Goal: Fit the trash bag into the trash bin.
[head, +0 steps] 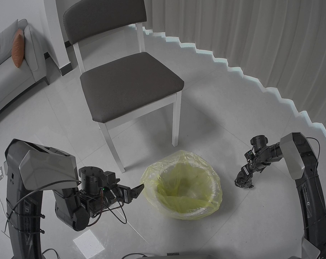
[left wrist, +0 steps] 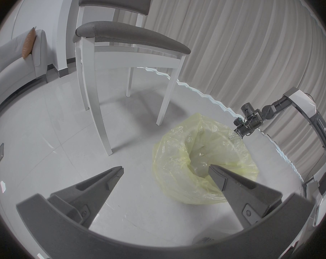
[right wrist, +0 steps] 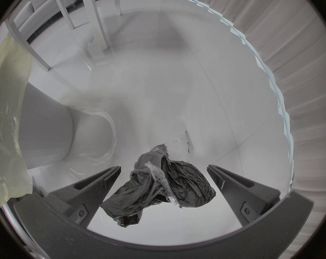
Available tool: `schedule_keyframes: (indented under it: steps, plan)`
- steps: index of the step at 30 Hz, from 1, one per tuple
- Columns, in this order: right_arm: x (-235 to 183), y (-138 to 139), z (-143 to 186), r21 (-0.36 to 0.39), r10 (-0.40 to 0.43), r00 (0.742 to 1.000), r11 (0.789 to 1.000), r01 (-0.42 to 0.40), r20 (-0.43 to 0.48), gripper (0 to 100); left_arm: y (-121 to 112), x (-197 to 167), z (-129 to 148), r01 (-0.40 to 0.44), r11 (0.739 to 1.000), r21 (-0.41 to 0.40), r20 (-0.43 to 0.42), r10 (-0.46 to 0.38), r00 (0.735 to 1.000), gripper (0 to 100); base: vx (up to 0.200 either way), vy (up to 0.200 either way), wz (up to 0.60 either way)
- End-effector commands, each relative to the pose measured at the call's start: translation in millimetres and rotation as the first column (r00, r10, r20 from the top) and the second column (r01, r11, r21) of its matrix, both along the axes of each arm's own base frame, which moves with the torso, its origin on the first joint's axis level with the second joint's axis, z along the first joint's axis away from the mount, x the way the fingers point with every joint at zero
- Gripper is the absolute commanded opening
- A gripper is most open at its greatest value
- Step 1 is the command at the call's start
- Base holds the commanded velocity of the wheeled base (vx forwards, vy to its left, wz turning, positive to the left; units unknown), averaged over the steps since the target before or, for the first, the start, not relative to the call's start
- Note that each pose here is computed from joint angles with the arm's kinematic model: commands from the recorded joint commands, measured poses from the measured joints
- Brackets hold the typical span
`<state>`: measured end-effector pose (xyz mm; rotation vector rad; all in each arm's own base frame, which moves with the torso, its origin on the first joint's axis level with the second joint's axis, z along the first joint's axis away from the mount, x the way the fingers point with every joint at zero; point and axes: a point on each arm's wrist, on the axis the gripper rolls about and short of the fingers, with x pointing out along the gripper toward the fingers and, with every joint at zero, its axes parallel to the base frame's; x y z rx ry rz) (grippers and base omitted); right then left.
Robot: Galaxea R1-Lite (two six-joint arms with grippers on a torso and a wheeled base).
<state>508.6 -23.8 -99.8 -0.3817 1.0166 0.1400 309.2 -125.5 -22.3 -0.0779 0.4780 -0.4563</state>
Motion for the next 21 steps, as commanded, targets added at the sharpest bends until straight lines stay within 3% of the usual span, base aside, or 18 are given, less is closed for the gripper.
schedule_keyframes:
  steps: [1,4,5,17,21]
  plan:
    - [-1,-2,-6,-0.003,-0.005,1.0,1.0,0.005,-0.015,100,0,0,-1,0.001,1.0,0.001,-0.004,-0.001,1.0,100,0.0,0.0,0.0]
    - [-1,-2,-6,-0.003,-0.004,1.0,1.0,0.004,-0.026,100,0,0,-1,0.001,1.0,0.001,-0.004,-0.001,1.0,100,0.0,0.0,0.0]
    - [-1,-2,-7,-0.004,-0.001,1.0,1.0,0.001,-0.029,0,0,0,-1,0.001,1.0,0.001,-0.004,-0.001,1.0,100,0.0,0.0,0.0]
    - [-6,-2,-4,-0.025,0.001,0.997,1.0,-0.003,-0.077,0,1,-1,-6,-0.002,1.0,0.004,-0.016,0.002,1.0,100,0.0,0.0,0.0]
    - [-11,-2,15,-0.023,-0.004,0.996,1.0,0.002,-0.09,0,1,-2,-1,-0.017,1.0,0.008,-0.003,0.017,1.0,100,0.0,0.0,0.0]
